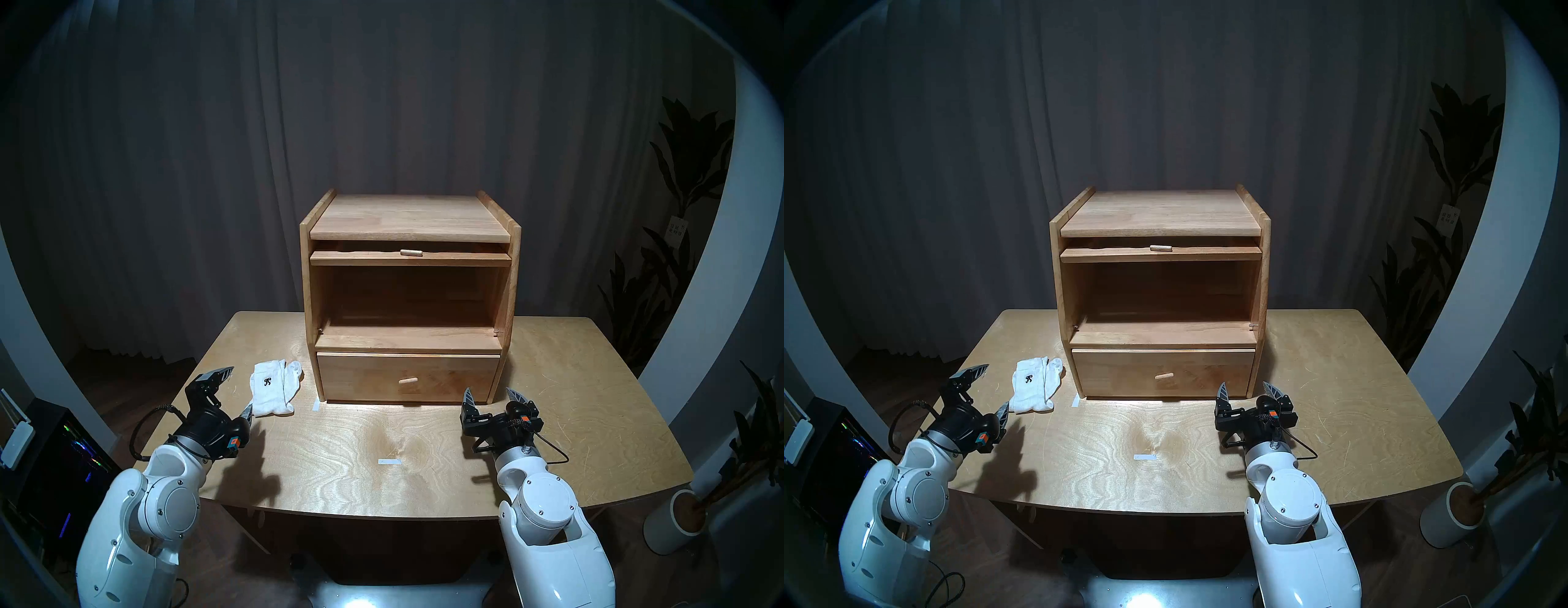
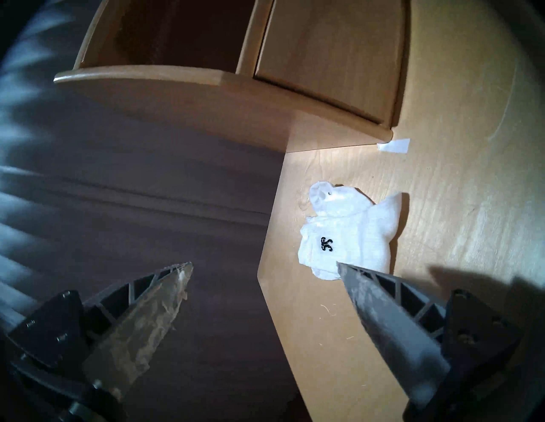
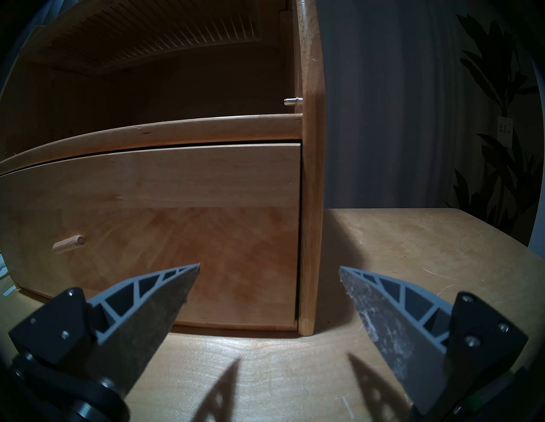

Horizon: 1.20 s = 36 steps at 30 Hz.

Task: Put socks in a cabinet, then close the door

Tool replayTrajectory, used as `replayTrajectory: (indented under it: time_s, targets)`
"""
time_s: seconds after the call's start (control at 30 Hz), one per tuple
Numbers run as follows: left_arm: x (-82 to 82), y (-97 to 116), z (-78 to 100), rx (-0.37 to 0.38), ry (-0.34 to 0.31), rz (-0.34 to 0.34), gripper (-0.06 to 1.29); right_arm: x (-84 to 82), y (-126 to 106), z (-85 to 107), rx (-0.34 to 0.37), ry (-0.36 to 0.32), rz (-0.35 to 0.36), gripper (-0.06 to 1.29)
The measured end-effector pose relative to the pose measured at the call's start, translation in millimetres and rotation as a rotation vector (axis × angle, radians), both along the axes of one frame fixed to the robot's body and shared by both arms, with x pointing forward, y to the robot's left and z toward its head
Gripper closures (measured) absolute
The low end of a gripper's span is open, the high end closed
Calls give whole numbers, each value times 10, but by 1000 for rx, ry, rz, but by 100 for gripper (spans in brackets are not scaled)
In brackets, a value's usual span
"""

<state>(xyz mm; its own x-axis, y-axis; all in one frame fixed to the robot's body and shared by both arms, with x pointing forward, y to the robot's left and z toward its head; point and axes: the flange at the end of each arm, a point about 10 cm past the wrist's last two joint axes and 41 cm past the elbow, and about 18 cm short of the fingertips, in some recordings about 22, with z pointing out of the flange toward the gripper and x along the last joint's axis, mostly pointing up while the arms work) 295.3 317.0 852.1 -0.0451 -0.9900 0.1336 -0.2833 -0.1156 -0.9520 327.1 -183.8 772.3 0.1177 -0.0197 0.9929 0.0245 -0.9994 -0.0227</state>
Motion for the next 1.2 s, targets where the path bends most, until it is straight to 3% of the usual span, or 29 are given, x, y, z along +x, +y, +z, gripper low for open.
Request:
replayTrajectory:
  time_s: [0.23,0.37,0.53,0.73,0.93,1.07,1.2]
  targets:
    - [64,-150,45,49,96,-103,-2,5,0,-3,0,0,0,-2]
    - [69,-305,36,1,150,-154,-2,6,0,-8,0,1,0,-2]
    - [120,-489,57,-124,238,-190,-2,10,1,-10,0,2,1,-2]
    - [212,-520,41,-245,320,-137,-2,13,1,-7,0,1,1,-2]
    - [318,-448,-149,-348,454,-28,-2,15,1,2,0,-2,1,-2]
    - [367,-401,-241,-364,509,28,-2,16,1,10,0,-4,1,-2]
    - [433,-352,-346,-333,561,108,-2,16,1,21,0,-6,1,-2]
